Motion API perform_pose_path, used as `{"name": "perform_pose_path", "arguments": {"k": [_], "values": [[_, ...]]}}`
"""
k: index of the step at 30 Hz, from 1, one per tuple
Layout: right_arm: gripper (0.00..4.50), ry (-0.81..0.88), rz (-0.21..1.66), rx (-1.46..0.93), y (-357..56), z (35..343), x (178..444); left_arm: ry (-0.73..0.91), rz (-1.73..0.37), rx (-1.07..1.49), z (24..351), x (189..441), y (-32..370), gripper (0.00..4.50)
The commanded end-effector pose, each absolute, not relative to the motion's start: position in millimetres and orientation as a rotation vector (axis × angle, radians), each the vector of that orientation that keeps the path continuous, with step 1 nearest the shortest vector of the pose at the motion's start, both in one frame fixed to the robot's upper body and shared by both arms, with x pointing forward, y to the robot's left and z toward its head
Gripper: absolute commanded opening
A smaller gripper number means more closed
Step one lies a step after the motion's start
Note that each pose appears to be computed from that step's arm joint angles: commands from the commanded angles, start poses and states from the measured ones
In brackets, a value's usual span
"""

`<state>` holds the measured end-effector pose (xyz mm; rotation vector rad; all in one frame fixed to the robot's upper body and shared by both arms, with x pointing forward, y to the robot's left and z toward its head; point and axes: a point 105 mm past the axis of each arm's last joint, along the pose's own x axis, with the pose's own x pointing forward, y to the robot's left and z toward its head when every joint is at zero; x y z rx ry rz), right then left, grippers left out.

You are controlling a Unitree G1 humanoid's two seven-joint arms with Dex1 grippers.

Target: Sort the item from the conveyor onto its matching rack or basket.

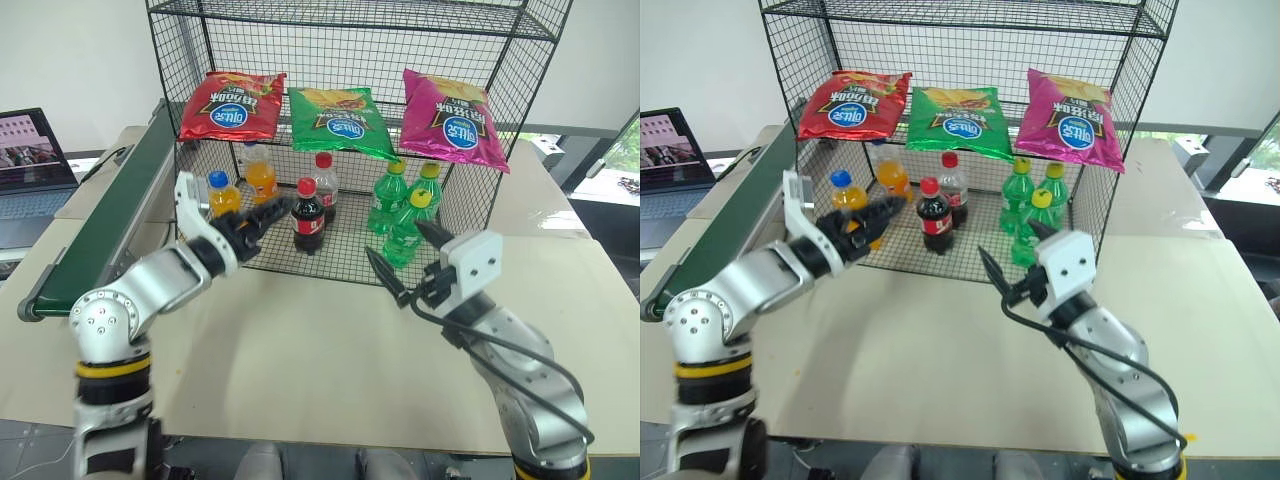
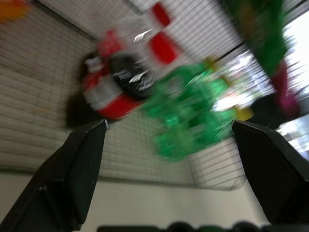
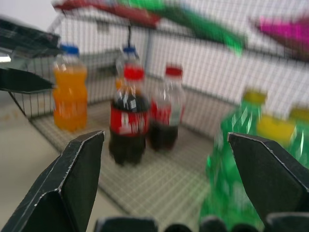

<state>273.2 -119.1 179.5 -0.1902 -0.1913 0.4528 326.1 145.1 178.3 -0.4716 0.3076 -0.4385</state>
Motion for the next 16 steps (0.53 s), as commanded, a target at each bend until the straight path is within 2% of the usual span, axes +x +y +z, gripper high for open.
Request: {"name": "perform_pose_path", "arguments": {"k": [1, 3, 4, 8, 11, 16], "values": [[4.5, -0.154, 0.341, -0.207, -135.7, 161.3, 271.8, 0.211, -0.329, 0.017, 140.8, 331.1, 164.5, 4.4], [4.5, -0.084, 0.3, -0.195, -141.5, 139.0, 269.9, 0.15, -0.337, 0.25, 117.2, 326.5, 167.8, 4.4], [4.5, -0.055, 0.274, -0.199, -145.2, 128.2, 268.7, 0.152, -0.37, 0.273, 104.1, 321.6, 165.5, 4.4], [4.5, -0.023, 0.186, -0.196, -157.3, 112.7, 269.5, 0.16, -0.353, 0.169, 82.4, 320.8, 171.1, 4.4], [4.5, -0.023, 0.154, -0.2, -161.3, 109.5, 272.5, 0.15, -0.35, 0.152, 76.1, 323.2, 172.6, 4.4], [4.5, -0.044, 0.13, -0.204, -168.3, 113.0, 279.3, 0.134, -0.378, 0.09, 83.2, 330.1, 171.8, 4.4]]}}
